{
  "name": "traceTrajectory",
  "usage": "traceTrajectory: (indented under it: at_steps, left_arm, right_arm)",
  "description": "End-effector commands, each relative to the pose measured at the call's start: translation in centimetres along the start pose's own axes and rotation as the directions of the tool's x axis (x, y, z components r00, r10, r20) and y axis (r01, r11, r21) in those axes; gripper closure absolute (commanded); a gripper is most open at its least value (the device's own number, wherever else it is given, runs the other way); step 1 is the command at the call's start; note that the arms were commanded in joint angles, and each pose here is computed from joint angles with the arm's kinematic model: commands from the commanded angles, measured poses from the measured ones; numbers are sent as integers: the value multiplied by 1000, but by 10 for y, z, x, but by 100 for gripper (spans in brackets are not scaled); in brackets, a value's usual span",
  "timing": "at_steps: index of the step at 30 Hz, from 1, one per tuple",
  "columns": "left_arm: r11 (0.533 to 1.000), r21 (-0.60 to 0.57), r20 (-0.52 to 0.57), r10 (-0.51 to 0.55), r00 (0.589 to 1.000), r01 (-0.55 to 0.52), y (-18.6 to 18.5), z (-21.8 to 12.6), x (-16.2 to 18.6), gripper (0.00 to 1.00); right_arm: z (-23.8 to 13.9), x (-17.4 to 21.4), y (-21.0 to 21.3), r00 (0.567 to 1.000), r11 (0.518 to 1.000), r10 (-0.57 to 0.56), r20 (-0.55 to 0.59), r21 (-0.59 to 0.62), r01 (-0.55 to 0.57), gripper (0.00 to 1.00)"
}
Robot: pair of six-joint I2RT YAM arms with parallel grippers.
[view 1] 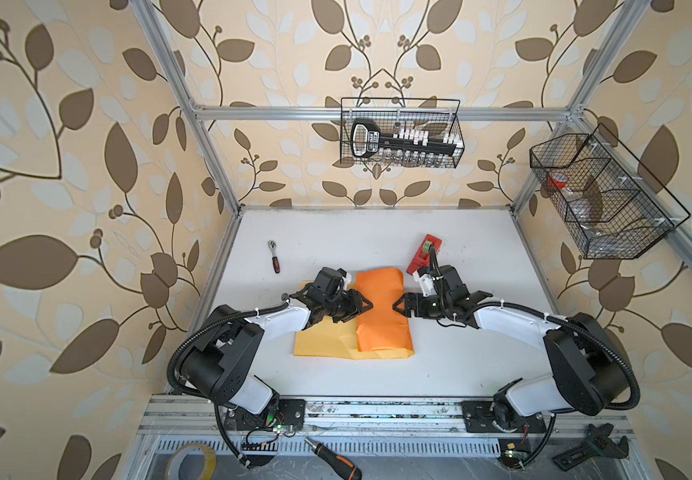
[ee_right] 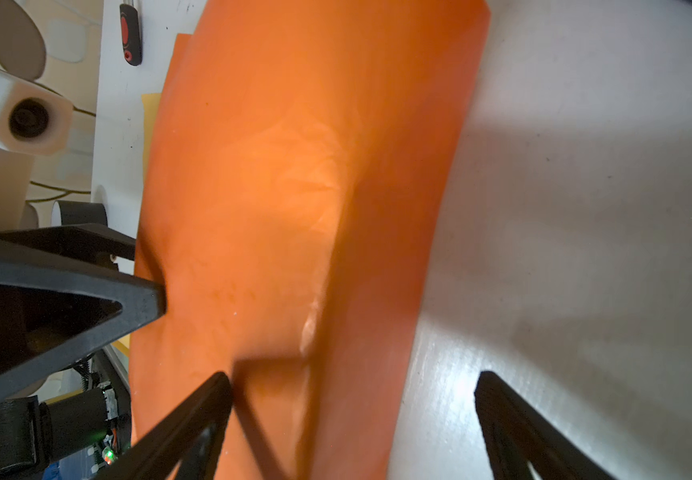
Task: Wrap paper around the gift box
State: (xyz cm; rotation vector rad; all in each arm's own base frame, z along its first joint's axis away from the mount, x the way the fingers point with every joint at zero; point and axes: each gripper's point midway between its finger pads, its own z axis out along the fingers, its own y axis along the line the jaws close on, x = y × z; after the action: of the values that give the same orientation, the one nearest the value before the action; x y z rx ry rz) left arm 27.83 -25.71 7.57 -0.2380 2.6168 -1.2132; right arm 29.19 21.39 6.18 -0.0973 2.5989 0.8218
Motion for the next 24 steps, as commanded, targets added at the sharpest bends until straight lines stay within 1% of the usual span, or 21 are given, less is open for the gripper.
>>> traceTrajectory:
  at_steps: [1, 4, 6, 9, 13, 16, 17, 18, 21, 24]
  left_arm:
    - [981, -188, -63, -60, 996, 47, 49, 7, 24, 57]
    - [981, -188, -60, -51, 997, 39, 46, 6, 23, 55]
    - [982, -186, -58, -44, 997, 32, 43, 4, 21, 51]
    - [982, -189, -58, -30, 998, 19, 39, 3, 18, 43]
    - [979, -201, -42, 4, 999, -12, 29, -5, 9, 29]
    - [977, -208, -8, 32, 999, -33, 22, -20, 0, 23]
    - [974, -224, 3, 25, 1000, -23, 26, -25, -3, 22]
    - [975, -219, 35, 38, 999, -30, 20, -37, -7, 21]
    - [964, -264, 104, 31, 994, -2, 36, -63, -15, 18]
    - [952, -300, 182, -7, 983, 63, 60, -89, -19, 15]
  right_arm:
    - [8, 24, -25, 997, 995, 8, -79, 96, 0, 8]
    - [8, 28, -32, 996, 992, 4, -87, 125, 7, 8]
    - [8, 33, -36, 995, 991, 4, -95, 136, 9, 9]
    - [9, 40, -40, 994, 990, 11, -108, 141, 5, 9]
    - [10, 48, -46, 993, 988, 18, -119, 152, 1, 9]
    - [10, 52, -48, 992, 988, 21, -125, 153, -1, 10]
    - [11, 52, -48, 992, 988, 20, -125, 152, -1, 10]
    - [11, 54, -48, 991, 988, 24, -129, 152, -4, 10]
    - [11, 54, -48, 991, 989, 24, -130, 147, -4, 10]
    - [12, 54, -47, 991, 990, 23, -130, 144, -4, 10]
